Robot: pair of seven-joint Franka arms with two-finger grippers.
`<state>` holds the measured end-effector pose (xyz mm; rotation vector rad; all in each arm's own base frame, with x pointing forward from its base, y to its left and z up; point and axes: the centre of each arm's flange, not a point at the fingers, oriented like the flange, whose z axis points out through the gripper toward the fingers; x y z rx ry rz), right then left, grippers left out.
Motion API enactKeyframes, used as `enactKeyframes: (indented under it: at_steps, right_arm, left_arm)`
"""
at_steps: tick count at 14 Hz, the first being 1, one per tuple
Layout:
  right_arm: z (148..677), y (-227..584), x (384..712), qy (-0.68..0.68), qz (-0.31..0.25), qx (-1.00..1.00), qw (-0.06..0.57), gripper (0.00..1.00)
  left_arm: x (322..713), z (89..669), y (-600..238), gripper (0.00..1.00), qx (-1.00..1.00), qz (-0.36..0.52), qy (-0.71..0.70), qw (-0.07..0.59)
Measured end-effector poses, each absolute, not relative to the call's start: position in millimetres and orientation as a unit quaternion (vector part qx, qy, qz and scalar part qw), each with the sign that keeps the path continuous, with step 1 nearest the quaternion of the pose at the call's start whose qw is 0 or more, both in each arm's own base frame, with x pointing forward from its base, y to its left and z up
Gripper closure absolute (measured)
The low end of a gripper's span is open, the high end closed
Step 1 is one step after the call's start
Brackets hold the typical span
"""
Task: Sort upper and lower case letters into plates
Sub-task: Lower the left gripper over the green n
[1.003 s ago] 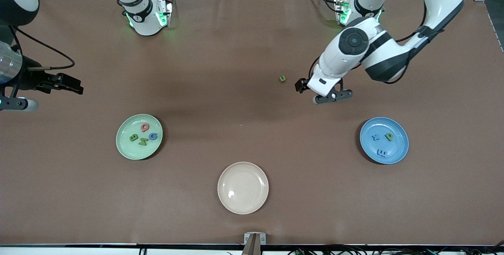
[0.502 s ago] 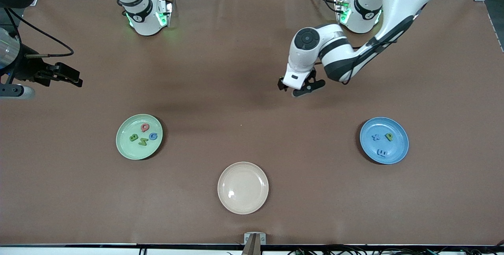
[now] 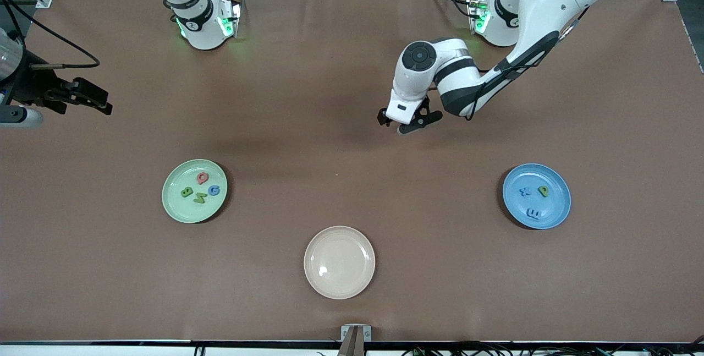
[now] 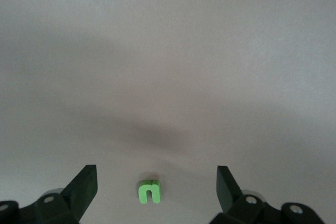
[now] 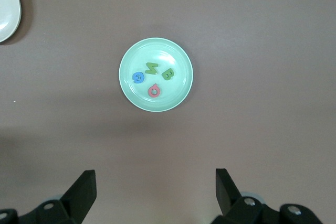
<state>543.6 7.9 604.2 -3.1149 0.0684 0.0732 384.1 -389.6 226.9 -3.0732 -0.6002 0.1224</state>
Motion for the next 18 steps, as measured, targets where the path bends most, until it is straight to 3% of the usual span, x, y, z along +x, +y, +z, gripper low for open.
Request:
enactKeyframes:
  at_steps: [13, 18]
  right_arm:
    - [604.0, 4.7, 538.1, -0.006, 0.014, -1.0, 0.008, 0.0]
    - [602.3, 4.3, 528.0, -0.006, 0.008, -1.0, 0.008, 0.0]
  left_arm:
    - [342.8, 166.8, -415.2, 0.0, -0.981, 0.039, -0.189, 0.024]
    - [343.2, 165.6, -414.4, 0.0, -0.98, 0.038, -0.194, 0.026]
